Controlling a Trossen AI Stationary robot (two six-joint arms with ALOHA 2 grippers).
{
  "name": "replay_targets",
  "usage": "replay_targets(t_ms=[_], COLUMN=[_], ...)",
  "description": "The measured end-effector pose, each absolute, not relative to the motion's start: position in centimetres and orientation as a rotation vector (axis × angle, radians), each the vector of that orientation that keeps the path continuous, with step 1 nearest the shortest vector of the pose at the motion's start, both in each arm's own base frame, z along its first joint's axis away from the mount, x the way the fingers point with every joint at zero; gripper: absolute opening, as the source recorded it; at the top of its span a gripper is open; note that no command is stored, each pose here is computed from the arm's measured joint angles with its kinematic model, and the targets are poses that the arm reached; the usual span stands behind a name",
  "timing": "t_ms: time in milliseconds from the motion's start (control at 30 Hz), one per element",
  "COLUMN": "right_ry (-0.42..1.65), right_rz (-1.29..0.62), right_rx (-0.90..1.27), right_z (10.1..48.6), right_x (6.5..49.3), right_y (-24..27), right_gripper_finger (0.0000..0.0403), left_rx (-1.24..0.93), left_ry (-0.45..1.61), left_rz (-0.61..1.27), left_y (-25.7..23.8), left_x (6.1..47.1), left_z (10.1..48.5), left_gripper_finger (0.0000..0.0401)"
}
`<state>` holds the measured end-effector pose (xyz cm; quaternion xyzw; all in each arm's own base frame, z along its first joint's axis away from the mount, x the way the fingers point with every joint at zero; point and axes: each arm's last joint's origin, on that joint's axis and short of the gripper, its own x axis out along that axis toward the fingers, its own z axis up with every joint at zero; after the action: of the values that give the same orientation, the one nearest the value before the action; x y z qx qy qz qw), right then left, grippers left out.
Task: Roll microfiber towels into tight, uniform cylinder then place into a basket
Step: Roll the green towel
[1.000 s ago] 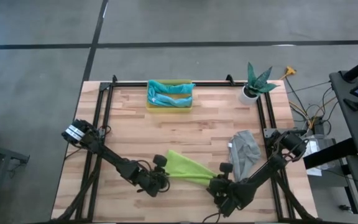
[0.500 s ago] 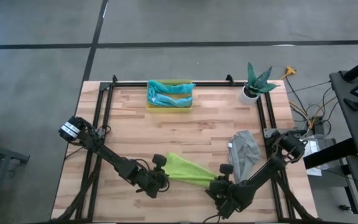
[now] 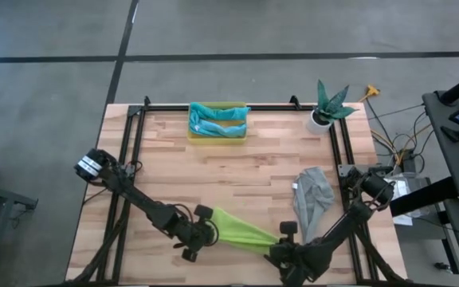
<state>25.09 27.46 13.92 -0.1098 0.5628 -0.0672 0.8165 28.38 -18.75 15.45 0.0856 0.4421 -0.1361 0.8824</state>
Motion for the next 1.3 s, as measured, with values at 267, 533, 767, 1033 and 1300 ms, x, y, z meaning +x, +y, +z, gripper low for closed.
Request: replay_targets(t_ms=[267, 533, 767, 1033, 1300], right_ry=[1.21, 1.23, 1.246, 1.249, 1.256], right_rz=[-0.183, -0.237, -0.223, -0.191, -0.189], right_rx=[-0.269, -0.286, -0.278, -0.298, -0.298], right_z=[14.6, 14.7, 14.9, 15.0, 14.8], right_x=[24.9, 24.3, 24.2, 23.8, 23.7], right_y=[27.4, 27.1, 27.4, 27.8, 27.8], right_gripper_finger=[0.0009, 0.0009, 0.0009, 0.0009, 0.0009], left_rx=[0.267, 0.262, 0.259, 0.311, 0.353], left_ry=[0.841, 0.885, 0.877, 0.815, 0.859], left_rz=[-0.25, -0.197, -0.178, -0.213, -0.203], left_y=[-18.2, -16.5, -15.4, -15.2, -14.4], left_x=[28.4, 28.8, 29.4, 29.6, 30.9], left_z=[17.7, 16.9, 16.7, 15.9, 12.7], left_gripper_finger=[0.0001, 0.0001, 0.0001, 0.0001, 0.0001])
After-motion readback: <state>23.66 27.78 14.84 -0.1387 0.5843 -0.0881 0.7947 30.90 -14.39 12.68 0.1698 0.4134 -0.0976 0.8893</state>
